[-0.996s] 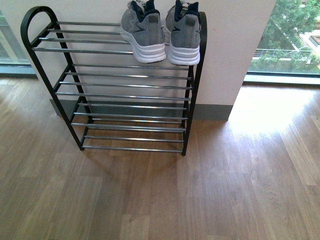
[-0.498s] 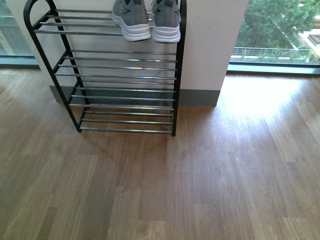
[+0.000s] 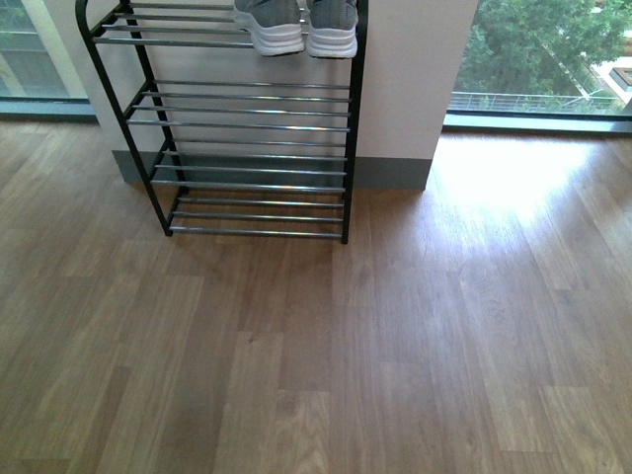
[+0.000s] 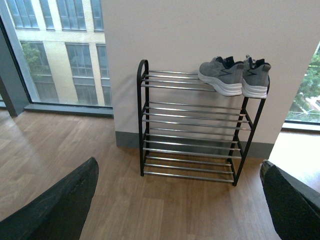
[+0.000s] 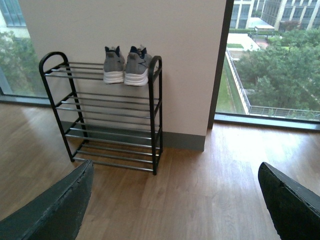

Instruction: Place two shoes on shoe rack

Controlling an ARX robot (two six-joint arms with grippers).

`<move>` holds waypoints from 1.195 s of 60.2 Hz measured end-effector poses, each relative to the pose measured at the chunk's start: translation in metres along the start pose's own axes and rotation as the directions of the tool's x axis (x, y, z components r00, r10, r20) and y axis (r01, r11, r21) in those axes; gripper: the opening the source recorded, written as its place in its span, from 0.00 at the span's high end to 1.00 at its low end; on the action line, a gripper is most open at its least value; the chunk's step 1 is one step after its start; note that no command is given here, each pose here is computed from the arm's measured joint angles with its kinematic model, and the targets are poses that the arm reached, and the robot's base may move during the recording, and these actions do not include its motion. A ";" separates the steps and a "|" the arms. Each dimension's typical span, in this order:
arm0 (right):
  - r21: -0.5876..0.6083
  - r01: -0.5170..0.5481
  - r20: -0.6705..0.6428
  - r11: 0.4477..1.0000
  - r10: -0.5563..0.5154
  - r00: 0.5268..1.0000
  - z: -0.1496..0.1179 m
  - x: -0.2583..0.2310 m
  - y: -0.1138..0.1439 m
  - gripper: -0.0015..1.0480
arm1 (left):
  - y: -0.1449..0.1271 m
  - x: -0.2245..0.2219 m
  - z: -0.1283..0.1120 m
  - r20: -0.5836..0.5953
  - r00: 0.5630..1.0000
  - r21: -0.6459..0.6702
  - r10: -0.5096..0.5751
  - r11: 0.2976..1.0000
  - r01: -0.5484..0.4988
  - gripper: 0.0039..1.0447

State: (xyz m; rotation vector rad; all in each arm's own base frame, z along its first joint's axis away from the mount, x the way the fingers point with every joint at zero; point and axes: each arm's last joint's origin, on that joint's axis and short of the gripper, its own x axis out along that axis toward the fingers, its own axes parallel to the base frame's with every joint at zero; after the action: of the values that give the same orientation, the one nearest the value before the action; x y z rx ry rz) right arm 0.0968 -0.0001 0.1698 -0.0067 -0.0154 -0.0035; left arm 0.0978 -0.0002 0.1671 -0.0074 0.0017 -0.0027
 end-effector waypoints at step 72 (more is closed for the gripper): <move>0.000 -0.003 -0.001 1.000 0.003 1.000 0.000 0.000 0.000 0.09 | 0.000 0.000 0.000 0.000 1.000 0.000 0.001 1.000 -0.001 0.09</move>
State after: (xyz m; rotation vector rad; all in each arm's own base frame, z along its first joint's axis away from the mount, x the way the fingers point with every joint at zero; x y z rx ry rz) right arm 0.0968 -0.0001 0.1697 -0.0067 -0.0143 -0.0008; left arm 0.0978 -0.0002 0.1671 -0.0074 0.0017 -0.0019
